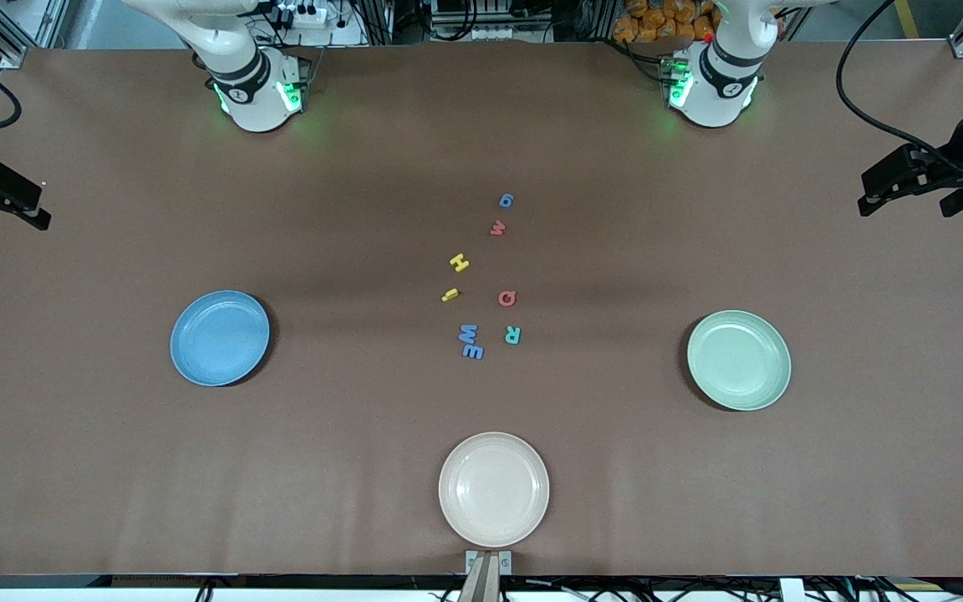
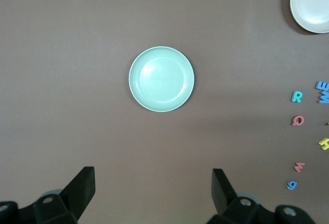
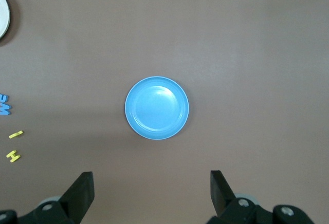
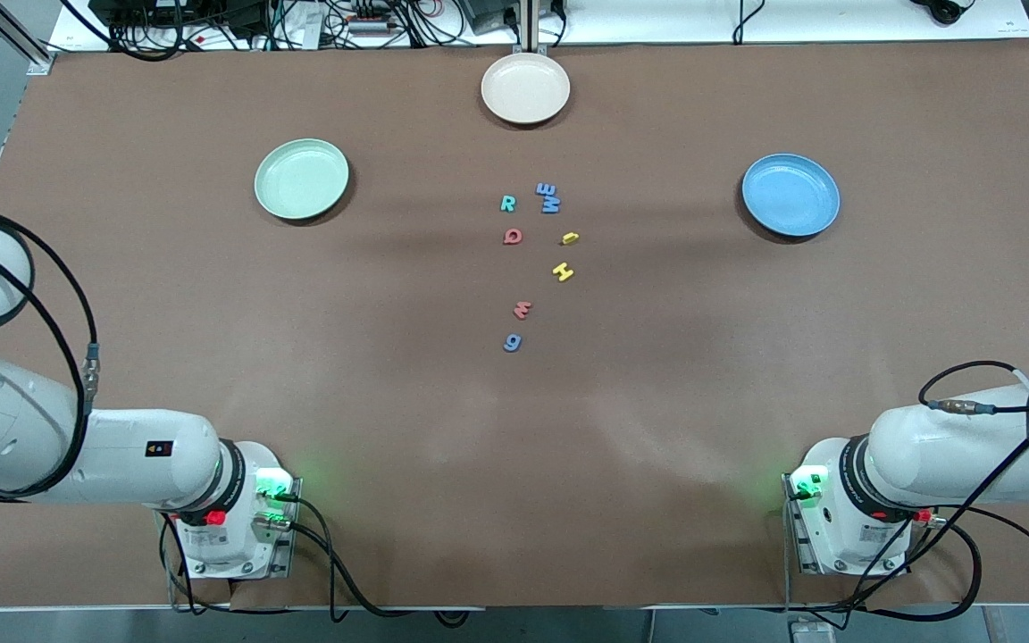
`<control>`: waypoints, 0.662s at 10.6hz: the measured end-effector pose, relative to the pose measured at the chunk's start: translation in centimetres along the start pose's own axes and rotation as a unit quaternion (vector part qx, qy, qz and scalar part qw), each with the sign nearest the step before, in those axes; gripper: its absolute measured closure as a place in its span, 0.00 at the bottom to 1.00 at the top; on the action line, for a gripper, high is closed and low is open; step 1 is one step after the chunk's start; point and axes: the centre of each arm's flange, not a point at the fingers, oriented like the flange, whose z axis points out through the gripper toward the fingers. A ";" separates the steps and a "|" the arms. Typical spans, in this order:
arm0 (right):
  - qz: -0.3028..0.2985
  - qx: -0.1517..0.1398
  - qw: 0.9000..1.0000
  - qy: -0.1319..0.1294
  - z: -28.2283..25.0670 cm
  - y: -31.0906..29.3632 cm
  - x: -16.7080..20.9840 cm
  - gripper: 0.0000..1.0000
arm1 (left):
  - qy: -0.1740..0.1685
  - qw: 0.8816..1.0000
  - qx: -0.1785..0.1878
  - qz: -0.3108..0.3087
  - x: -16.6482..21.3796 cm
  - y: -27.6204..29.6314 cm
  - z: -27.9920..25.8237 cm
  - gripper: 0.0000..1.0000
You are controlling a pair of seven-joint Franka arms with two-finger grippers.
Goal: Sort uppercase to blue plate, lowercase to green plate
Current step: 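Move the left gripper from rest toward the blue W letter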
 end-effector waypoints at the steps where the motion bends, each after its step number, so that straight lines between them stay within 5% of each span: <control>1: 0.000 0.000 1.000 -0.001 0.0 0.0 0.0 0.00 | 0.000 1.000 0.000 0.000 0.0 0.0 0.0 0.00; 7: 0.002 0.000 1.000 -0.005 0.1 0.1 -0.1 0.00 | -0.017 0.999 -0.026 0.037 1.0 4.3 3.5 0.00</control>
